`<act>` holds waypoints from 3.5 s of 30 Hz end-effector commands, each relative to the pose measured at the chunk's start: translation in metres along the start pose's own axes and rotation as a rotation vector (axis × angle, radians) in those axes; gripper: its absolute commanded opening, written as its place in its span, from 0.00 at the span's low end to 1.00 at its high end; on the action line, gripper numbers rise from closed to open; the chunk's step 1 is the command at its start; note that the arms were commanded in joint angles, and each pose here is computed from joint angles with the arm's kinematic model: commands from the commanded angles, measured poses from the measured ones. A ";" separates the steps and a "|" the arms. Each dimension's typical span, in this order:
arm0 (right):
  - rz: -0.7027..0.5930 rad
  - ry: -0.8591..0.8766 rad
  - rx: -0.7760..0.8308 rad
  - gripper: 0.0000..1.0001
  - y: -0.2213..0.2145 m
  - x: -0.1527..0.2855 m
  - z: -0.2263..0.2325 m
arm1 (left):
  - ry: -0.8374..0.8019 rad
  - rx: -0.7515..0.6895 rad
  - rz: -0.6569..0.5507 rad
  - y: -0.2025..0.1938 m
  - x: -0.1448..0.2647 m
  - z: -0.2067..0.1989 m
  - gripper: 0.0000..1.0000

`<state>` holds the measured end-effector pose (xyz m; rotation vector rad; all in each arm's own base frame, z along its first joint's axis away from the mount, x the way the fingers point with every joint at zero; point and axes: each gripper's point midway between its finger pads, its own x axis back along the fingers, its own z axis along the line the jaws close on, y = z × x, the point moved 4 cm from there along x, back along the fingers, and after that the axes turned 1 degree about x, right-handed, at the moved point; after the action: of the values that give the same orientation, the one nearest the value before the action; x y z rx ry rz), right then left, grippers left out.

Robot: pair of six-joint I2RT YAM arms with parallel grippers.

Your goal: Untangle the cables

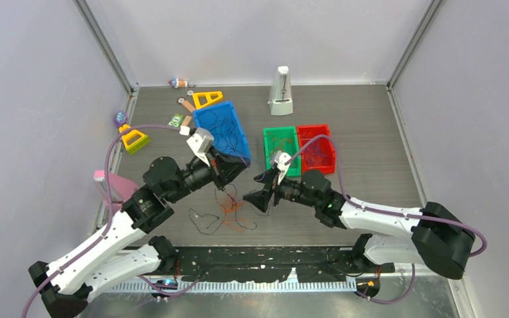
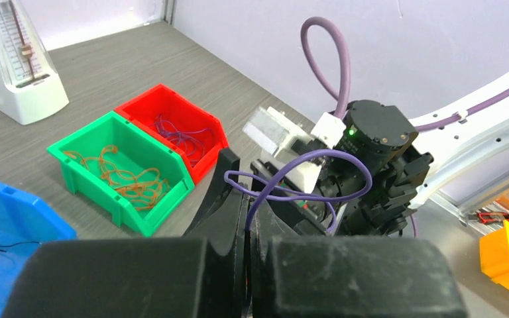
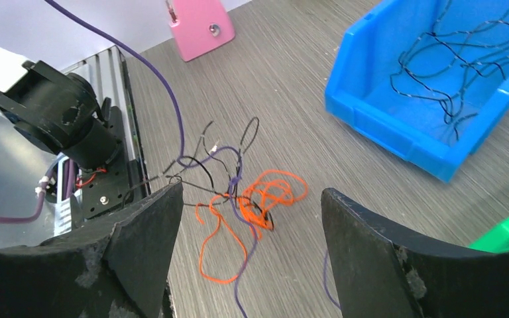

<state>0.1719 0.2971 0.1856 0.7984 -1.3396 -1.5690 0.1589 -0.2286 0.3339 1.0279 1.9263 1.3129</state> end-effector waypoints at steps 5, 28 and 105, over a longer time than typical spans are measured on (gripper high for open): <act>-0.070 0.114 0.041 0.81 0.026 -0.033 0.029 | -0.053 0.008 -0.098 0.037 -0.005 -0.016 0.00; 0.245 -0.603 -0.320 0.06 -0.102 0.026 -0.062 | 0.546 -0.234 -0.358 0.134 0.092 0.032 0.00; 0.389 -1.085 -0.489 0.81 -0.062 0.131 -0.103 | 0.394 0.022 0.452 -0.100 0.017 0.083 0.89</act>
<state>0.1950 0.1436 0.1188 -0.6104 -1.5685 -1.8530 0.1980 -0.1507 0.2006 1.1590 2.2108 2.2040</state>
